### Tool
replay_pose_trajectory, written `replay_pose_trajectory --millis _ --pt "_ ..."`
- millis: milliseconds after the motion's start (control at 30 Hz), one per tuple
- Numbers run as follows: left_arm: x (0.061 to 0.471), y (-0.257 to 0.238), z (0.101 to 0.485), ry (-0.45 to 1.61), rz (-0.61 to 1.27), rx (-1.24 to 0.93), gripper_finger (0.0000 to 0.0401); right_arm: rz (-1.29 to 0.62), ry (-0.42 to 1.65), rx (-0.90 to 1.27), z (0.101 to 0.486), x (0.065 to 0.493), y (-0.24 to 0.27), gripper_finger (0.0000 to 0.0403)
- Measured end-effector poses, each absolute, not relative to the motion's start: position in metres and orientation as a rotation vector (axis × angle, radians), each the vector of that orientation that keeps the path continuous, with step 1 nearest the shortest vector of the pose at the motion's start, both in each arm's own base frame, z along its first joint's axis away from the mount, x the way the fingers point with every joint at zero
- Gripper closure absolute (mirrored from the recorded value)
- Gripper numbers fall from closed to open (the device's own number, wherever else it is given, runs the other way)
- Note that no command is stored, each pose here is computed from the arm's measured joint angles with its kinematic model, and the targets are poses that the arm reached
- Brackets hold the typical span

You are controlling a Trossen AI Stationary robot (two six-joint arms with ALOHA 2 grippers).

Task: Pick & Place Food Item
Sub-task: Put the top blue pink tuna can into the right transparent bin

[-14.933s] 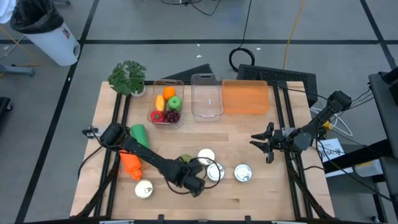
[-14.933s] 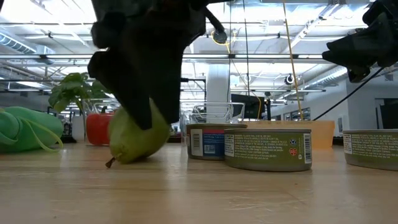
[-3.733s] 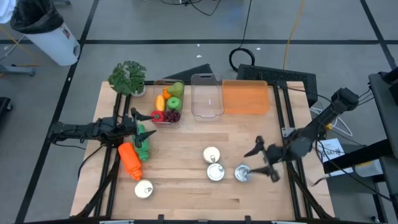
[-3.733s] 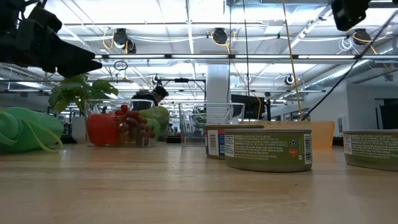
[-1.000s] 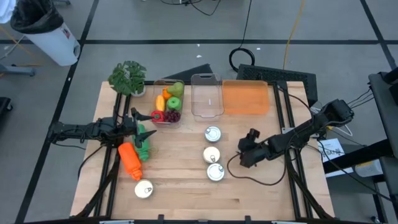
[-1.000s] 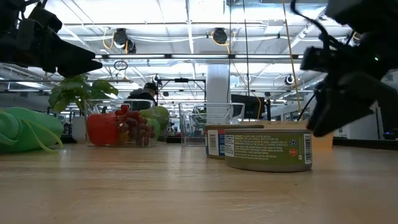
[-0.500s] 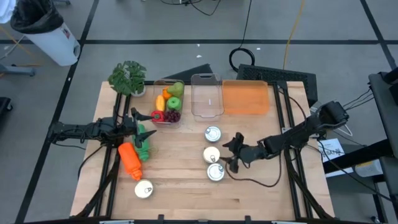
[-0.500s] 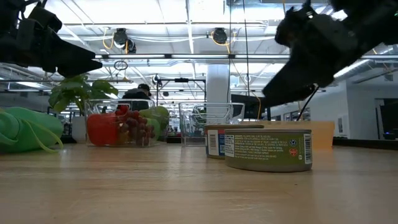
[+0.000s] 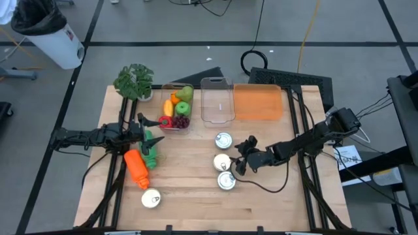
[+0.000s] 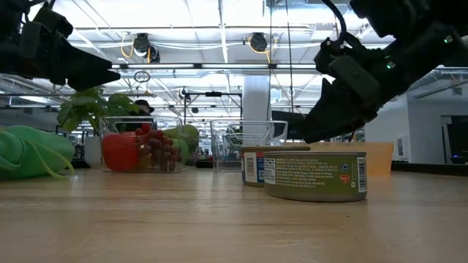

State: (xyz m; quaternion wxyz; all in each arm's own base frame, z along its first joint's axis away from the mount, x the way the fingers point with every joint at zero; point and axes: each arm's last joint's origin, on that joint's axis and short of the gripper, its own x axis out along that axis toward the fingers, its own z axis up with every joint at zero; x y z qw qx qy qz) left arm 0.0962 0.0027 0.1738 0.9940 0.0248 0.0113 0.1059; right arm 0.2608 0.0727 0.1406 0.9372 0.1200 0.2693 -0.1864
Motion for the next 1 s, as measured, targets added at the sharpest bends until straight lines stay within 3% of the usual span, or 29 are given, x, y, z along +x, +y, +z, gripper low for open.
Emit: replay_pose_trajectory --millis 500,867,1000 --pt "0.096 0.003 0.174 0.022 0.212 0.049 0.0077 -0.316 0.52 0.233 0.146 0.261 0.086 0.0117" --pt "0.096 0.003 0.174 0.021 0.212 0.048 0.0077 -0.334 0.684 0.143 0.196 0.284 0.106 0.014" --pt "0.096 0.003 0.174 0.021 0.212 0.049 0.0077 -0.36 0.703 0.132 0.194 0.286 0.105 0.0146"
